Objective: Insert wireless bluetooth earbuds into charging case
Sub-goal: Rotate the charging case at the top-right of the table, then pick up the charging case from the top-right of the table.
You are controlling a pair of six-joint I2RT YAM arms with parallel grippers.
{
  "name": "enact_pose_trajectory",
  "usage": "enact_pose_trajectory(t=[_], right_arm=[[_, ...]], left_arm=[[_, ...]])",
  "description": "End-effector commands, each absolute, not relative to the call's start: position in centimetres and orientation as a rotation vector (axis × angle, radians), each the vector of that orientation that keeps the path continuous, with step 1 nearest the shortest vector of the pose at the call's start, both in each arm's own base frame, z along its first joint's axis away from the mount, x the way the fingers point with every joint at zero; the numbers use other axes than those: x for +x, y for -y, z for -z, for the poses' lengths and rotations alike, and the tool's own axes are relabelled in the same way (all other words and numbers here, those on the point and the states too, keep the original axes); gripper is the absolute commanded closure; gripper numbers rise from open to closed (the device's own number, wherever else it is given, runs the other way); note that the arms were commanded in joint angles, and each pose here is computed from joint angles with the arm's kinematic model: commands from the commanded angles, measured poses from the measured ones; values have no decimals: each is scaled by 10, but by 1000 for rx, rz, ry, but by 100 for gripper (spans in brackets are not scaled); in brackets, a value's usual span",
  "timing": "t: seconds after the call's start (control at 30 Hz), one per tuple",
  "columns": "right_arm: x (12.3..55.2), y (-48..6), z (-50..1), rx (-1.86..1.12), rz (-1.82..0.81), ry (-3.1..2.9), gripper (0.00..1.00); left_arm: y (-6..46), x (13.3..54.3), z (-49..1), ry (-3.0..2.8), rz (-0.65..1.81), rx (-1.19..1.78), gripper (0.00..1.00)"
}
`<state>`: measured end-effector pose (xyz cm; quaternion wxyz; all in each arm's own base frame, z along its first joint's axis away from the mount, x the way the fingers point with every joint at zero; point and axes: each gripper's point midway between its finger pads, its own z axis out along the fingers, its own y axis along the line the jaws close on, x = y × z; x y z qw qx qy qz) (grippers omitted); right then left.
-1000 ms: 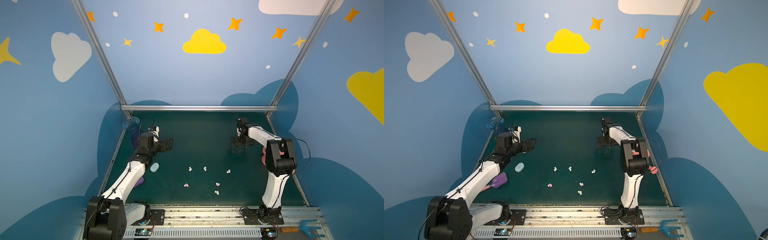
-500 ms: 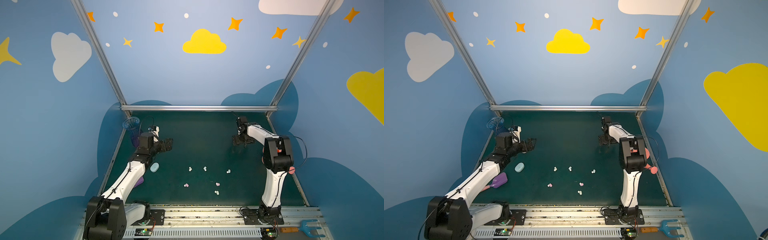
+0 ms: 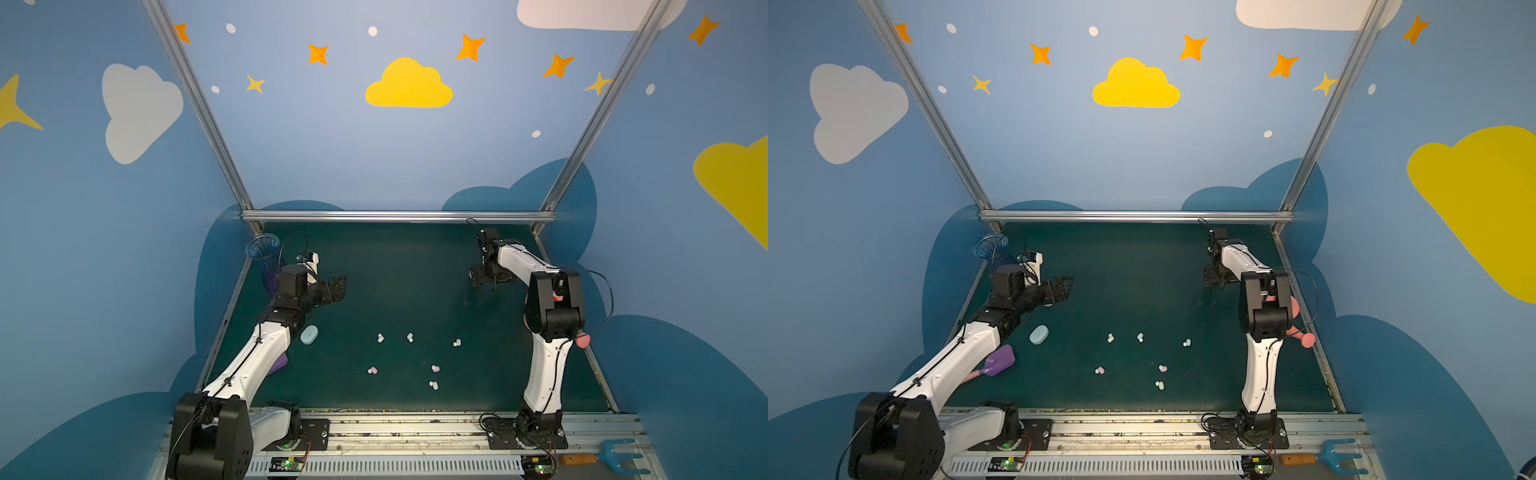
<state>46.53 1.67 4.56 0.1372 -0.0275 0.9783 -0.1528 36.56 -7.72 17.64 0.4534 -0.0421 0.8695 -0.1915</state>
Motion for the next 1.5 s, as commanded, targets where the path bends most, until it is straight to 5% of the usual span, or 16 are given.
enact_pose_trajectory(t=[0.0, 0.33, 0.67, 1.47], right_arm=[[466, -16, -47, -65, 440, -2863, 3], [453, -48, -71, 148, 98, -2921, 3], [467, -52, -60, 588, 29, -2863, 3], [490, -64, -22, 713, -52, -2882, 5]], left_arm=[[80, 372, -193, -2104, 479, -82, 0], [85, 373, -192, -2112, 503, -63, 0], [87, 372, -194, -2108, 512, -46, 0], [89, 373, -194, -2109, 524, -38, 0]])
